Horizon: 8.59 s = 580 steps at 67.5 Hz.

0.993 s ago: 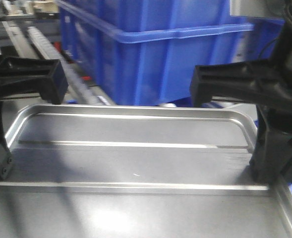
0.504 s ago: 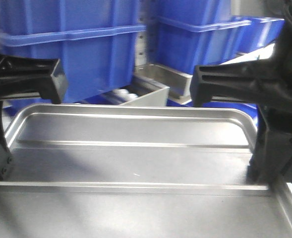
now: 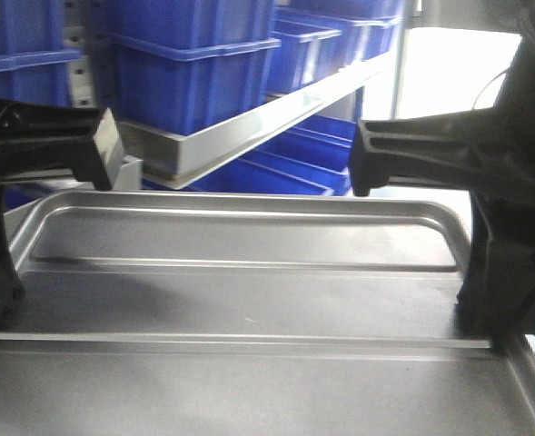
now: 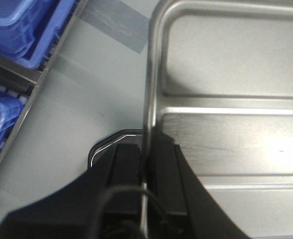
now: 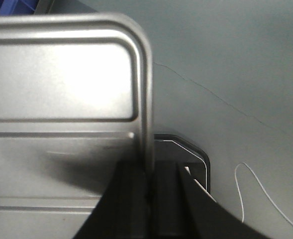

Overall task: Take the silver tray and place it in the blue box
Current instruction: 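Hold the tray level in both grippers while the base drives to the blue bin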

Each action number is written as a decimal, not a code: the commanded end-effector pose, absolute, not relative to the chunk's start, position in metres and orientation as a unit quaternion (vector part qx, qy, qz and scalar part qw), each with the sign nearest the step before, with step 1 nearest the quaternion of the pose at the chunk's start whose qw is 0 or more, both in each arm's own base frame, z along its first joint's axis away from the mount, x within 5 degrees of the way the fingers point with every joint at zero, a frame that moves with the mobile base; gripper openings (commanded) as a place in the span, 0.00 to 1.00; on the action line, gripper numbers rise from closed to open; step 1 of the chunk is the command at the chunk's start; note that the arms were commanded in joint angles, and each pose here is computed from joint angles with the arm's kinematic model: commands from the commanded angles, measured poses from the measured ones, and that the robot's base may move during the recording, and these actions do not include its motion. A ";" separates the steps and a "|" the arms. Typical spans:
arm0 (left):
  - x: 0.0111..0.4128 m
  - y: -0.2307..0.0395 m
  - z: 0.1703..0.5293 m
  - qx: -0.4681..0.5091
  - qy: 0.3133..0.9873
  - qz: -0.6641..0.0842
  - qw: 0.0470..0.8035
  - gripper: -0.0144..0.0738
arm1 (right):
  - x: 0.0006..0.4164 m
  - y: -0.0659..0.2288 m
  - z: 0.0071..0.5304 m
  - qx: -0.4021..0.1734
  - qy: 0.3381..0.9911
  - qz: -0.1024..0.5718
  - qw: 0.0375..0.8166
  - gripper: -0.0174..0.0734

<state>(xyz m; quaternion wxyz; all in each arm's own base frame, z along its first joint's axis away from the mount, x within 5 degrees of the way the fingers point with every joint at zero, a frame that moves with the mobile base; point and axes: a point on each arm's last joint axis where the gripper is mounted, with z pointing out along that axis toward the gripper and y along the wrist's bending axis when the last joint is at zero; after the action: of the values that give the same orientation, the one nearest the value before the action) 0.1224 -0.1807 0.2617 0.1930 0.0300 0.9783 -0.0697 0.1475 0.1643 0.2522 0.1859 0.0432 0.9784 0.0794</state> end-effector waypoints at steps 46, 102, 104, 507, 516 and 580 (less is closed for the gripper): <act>0.122 -0.180 0.275 0.030 0.972 -0.086 0.215 0.15 | 0.150 0.163 0.266 0.036 0.971 0.094 0.215 0.25; 0.122 -0.180 0.275 0.030 0.972 -0.086 0.215 0.15 | 0.150 0.163 0.266 0.036 0.971 0.094 0.215 0.25; 0.122 -0.180 0.275 0.030 0.972 -0.086 0.215 0.15 | 0.150 0.163 0.266 0.036 0.971 0.094 0.215 0.25; 0.122 -0.180 0.275 0.030 0.973 -0.086 0.214 0.15 | 0.150 0.163 0.266 0.036 0.971 0.094 0.215 0.25; 0.122 -0.180 0.275 0.030 0.973 -0.086 0.214 0.15 | 0.150 0.163 0.266 0.036 0.971 0.094 0.215 0.25; 0.122 -0.180 0.275 0.030 0.973 -0.086 0.214 0.15 | 0.150 0.163 0.266 0.036 0.971 0.094 0.215 0.25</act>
<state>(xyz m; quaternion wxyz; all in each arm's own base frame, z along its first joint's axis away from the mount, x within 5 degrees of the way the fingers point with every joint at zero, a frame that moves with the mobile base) 0.1224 -0.1807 0.2617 0.1930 0.0300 0.9783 -0.0697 0.1474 0.1641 0.2523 0.1858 0.0434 0.9784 0.0791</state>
